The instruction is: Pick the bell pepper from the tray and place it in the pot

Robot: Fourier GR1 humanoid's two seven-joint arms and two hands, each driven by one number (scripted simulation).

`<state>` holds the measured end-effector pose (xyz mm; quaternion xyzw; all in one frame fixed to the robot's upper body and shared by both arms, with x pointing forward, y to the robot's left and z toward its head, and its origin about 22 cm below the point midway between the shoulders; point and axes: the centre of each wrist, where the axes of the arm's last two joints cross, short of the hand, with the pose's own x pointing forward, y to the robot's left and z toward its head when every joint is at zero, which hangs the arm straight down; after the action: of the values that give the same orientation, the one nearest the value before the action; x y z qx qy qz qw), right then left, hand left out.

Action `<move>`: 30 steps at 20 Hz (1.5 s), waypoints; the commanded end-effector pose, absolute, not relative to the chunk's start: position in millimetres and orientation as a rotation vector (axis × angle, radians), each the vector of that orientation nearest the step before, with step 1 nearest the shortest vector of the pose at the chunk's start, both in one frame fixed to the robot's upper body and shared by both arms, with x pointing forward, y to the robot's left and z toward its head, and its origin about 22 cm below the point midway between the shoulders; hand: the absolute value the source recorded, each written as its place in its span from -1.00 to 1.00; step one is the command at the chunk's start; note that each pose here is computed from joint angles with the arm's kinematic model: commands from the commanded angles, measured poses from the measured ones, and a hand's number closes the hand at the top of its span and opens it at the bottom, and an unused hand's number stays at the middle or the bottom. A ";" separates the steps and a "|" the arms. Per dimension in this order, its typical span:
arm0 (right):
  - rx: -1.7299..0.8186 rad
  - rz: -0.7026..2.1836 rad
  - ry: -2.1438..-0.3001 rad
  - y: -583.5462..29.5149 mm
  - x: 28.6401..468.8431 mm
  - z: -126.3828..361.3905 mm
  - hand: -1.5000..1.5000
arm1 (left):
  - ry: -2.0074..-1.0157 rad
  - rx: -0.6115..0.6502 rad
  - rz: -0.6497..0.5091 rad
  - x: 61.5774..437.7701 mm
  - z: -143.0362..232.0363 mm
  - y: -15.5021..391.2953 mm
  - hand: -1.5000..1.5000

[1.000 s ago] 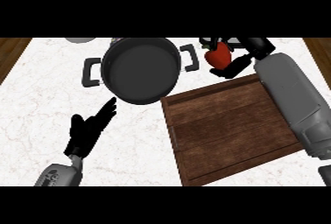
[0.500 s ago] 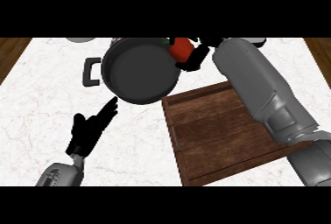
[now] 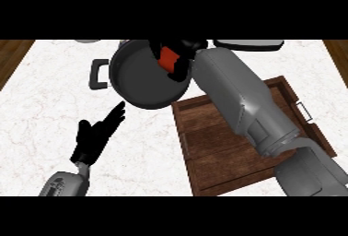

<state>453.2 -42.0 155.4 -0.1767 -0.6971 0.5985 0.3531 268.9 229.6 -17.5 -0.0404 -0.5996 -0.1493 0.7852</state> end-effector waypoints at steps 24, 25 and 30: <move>-0.070 0.866 -1.728 -42.4 445.8 146.8 -1.00 | -1.289 -0.128 -0.389 280.1 -16.0 210.9 0.00; -0.087 0.793 -1.730 -43.7 447.3 147.9 -1.00 | -1.290 -0.133 -0.383 285.6 -10.2 212.2 0.00; -0.080 0.562 -1.812 -51.3 454.4 157.4 -1.00 | -1.290 -0.108 -0.334 277.9 -19.0 220.0 0.00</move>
<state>450.1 -44.9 151.9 -0.0415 -0.7508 0.3225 0.5749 281.6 215.6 -14.9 -0.0537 -0.6003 -0.1695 0.7798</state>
